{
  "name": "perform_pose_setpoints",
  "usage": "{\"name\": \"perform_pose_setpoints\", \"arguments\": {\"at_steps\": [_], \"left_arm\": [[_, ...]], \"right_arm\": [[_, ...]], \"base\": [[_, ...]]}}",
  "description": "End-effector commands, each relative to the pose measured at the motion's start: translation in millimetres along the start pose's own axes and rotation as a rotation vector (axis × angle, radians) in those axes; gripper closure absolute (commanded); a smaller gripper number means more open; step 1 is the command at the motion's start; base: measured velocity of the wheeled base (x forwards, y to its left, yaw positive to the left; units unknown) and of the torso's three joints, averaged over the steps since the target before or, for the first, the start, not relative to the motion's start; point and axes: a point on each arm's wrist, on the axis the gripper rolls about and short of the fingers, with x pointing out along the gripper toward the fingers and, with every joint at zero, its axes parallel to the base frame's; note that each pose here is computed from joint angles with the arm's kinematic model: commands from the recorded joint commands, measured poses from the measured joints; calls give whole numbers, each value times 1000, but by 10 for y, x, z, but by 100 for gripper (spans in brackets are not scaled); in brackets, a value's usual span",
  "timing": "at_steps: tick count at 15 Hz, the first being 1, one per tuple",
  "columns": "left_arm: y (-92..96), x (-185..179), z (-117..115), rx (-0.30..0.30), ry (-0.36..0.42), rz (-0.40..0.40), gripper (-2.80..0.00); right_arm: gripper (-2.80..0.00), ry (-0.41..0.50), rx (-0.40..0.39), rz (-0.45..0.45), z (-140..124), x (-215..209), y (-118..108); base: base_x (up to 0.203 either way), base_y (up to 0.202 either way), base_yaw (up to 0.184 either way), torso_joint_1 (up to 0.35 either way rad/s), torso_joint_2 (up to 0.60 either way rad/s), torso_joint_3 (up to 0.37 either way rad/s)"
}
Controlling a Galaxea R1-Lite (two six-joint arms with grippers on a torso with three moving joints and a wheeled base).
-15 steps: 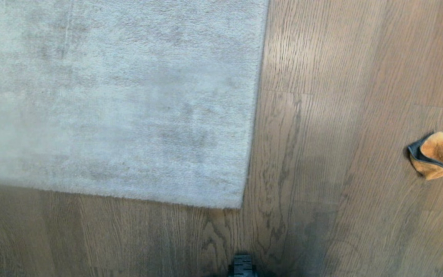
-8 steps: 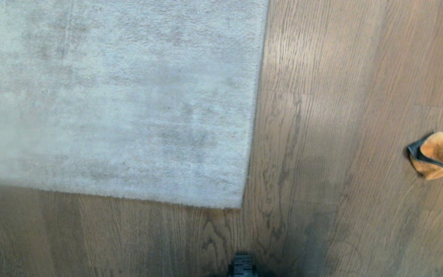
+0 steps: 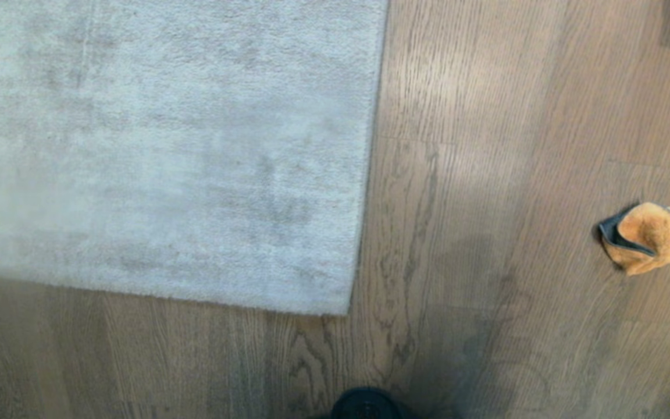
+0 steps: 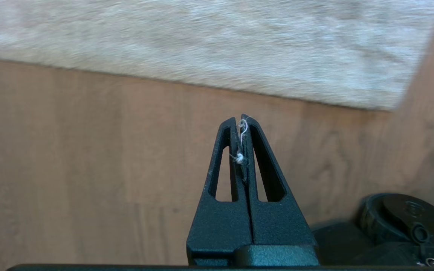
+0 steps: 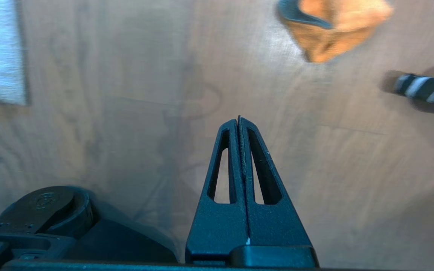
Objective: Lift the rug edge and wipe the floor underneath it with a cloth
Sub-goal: Lift up the carpet
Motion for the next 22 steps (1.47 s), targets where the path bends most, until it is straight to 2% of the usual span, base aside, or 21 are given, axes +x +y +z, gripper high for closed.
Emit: {"name": "perform_pose_setpoints", "arguments": {"at_steps": [1,11,22], "left_arm": [[0,0,1,0,-1,0,0],[0,0,1,1,-1,-1,0],[0,0,1,1,-1,0,0]], "right_arm": [[0,0,0,-1,0,0,0],[0,0,0,-1,0,0,0],[0,-1,0,1,1,0,0]], "base": [[0,-197,3,2,2,2],[0,-179,2,3,1,2],[0,0,0,0,0,0]]}}
